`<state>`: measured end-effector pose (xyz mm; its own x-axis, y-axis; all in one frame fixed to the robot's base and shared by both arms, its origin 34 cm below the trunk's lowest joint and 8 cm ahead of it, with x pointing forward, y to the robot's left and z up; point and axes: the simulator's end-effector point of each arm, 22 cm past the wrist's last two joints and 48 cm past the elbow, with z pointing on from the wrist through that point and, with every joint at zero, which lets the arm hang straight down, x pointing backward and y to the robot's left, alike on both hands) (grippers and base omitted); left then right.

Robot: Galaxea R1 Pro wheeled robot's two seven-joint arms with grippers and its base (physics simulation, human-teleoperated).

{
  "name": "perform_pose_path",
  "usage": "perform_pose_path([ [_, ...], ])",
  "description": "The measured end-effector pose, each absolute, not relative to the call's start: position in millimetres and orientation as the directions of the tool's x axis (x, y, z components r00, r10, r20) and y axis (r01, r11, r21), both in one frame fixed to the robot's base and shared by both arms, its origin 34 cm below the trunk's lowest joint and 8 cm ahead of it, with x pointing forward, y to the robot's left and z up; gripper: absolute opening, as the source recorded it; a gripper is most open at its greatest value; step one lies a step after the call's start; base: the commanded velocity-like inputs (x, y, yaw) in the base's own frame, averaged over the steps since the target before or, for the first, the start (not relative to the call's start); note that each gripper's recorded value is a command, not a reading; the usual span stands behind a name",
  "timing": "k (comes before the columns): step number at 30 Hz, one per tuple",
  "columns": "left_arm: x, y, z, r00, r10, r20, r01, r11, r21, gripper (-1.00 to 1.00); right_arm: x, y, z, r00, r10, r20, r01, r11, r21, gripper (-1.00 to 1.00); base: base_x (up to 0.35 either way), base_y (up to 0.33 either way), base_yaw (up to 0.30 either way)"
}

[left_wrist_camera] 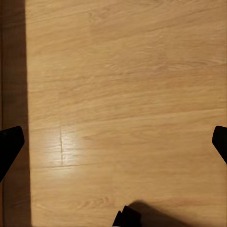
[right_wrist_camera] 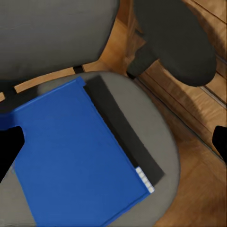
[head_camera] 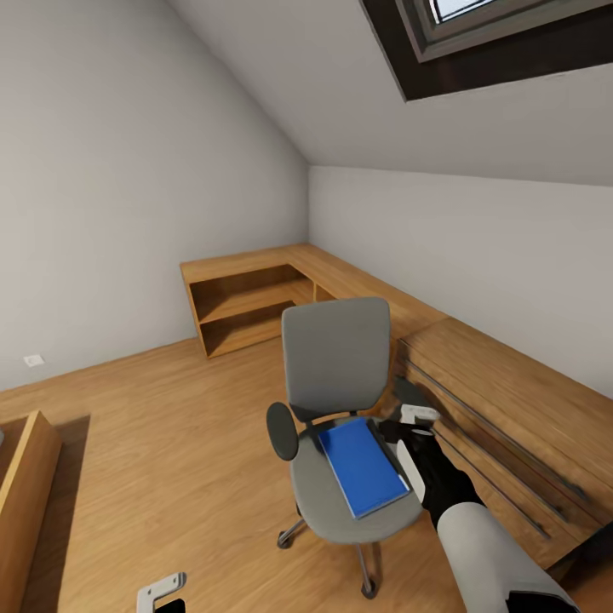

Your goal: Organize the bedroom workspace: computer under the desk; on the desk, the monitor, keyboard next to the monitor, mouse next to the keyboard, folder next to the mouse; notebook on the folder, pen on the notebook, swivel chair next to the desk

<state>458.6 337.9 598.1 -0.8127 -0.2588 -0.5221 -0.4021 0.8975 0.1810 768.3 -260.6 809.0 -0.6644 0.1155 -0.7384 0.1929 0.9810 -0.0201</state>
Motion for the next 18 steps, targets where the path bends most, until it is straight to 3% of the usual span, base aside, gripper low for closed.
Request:
perform_pose_path([
  [18, 461, 338, 575, -0.812, -0.26, -0.523, -0.406, 0.894, 0.187, 1.0, 772, -256, 785, -0.662, 0.117, -0.741, 0.169, 0.986, 0.004, 1.0, 0.0, 0.0, 0.0],
])
